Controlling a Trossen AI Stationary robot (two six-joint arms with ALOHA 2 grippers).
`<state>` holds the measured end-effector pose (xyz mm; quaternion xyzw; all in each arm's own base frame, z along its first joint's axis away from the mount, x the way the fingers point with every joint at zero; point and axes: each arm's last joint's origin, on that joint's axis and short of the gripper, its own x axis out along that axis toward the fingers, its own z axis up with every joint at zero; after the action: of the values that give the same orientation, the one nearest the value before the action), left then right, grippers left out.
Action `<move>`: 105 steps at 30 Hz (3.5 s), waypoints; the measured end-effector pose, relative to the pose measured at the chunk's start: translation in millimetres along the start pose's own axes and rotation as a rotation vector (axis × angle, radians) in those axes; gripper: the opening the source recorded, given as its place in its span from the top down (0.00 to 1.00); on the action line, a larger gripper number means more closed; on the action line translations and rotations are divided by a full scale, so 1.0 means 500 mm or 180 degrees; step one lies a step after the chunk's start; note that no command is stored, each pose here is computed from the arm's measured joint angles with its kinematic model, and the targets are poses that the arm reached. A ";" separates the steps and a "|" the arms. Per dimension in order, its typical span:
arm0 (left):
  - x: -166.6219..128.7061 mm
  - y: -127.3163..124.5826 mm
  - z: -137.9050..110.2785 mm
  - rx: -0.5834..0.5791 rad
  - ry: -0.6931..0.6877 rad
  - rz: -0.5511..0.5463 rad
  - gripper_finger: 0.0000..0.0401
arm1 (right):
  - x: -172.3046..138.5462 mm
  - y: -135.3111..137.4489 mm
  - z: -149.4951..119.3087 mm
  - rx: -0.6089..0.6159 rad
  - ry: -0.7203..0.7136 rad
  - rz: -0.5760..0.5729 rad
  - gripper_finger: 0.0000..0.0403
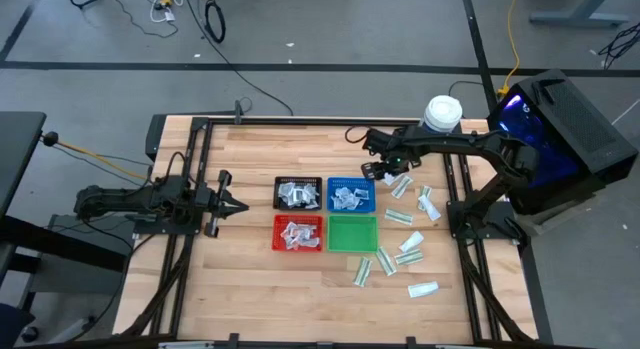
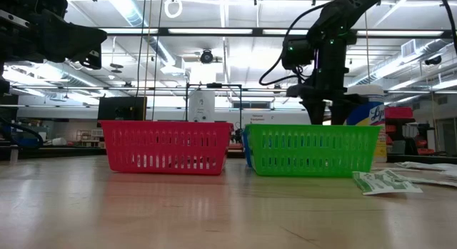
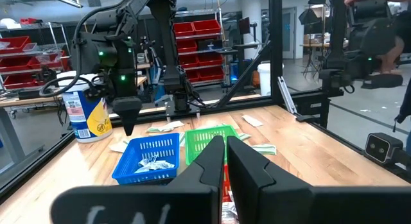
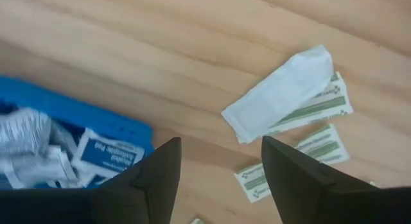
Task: Pick & Place First Aid Supplies
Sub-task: Put the green bandage pack into the green bin
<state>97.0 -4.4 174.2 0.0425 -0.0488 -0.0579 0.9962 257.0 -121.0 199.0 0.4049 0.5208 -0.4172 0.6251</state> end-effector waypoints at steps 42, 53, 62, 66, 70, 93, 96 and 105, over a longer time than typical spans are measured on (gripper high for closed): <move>0.000 0.000 0.000 0.0000 -0.0001 -0.0001 0.94 | 0.050 -0.095 0.039 0.1571 0.0103 -0.0073 0.46; 0.000 0.000 0.000 0.0000 0.0000 -0.0001 0.94 | 0.059 -0.087 0.050 0.1648 -0.0020 0.0010 0.46; 0.000 0.000 0.000 0.0000 -0.0001 -0.0001 0.94 | 0.067 -0.087 0.050 0.1680 0.0009 -0.0046 0.46; 0.000 0.000 0.000 0.0000 -0.0001 0.0000 0.94 | 0.067 -0.091 0.048 0.1697 0.0021 -0.0110 0.46; 0.000 0.000 0.000 0.0000 0.0000 -0.0001 0.94 | 0.070 -0.096 0.047 0.1756 0.0032 -0.0133 0.46; 0.000 0.000 0.000 0.0000 -0.0001 0.0000 0.94 | 0.089 -0.106 0.043 0.2058 0.0061 -0.0050 0.46; 0.000 0.000 0.000 0.0000 0.0000 0.0000 0.94 | 0.089 -0.107 0.045 0.2081 0.0046 -0.0042 0.46; 0.000 0.000 0.000 0.0000 -0.0001 0.0000 0.94 | 0.107 -0.108 0.049 0.2100 0.0089 -0.0095 0.46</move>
<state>97.0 -4.4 174.3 0.0425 -0.0490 -0.0579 0.9962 219.8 -166.7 145.6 0.5836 0.3720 -0.5669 0.4469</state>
